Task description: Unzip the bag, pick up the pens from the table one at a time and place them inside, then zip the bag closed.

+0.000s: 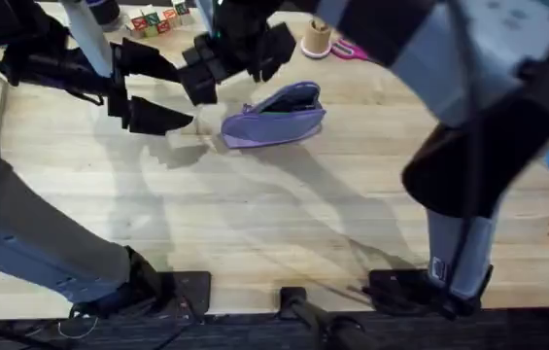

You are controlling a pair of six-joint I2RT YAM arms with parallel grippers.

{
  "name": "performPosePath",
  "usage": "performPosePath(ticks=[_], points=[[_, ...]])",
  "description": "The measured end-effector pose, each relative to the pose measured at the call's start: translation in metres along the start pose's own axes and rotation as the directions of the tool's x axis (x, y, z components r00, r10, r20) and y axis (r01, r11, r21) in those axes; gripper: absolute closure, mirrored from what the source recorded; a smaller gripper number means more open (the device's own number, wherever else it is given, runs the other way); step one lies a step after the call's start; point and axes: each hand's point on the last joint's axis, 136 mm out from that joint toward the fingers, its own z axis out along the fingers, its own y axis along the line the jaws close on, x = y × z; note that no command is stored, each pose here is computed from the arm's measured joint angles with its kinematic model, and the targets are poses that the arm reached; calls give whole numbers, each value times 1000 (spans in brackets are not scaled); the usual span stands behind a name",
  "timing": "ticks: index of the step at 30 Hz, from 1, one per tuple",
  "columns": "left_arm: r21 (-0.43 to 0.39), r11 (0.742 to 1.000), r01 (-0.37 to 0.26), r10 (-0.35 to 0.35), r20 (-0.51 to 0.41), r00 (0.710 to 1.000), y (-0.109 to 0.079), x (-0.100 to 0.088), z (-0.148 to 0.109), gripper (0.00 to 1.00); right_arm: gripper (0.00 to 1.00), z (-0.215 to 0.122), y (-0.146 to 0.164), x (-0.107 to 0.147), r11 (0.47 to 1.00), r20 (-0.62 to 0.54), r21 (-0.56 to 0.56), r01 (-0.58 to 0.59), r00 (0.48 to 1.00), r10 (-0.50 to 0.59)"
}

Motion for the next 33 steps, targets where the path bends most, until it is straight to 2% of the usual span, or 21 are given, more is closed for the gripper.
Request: performPosePath(ticks=[4, 21, 28, 33], points=[[0, 1000, 0, 0, 0, 1000, 0, 0, 0, 6, 6, 18, 1, 4, 1000, -39, 12, 4, 999, -3], [0, 1000, 0, 0, 0, 1000, 0, 0, 0, 6, 6, 23, -6, 1, 999, -41, 18, -35, 999, 35], [0, 1000, 0, 0, 0, 1000, 0, 0, 0, 6, 7, 44, -6, 12, 998, -104, 41, -45, 993, 49], [0, 1000, 0, 0, 0, 1000, 0, 0, 0, 5, 66, 56, -5, 15, 998, -127, 49, -46, 991, 52]])
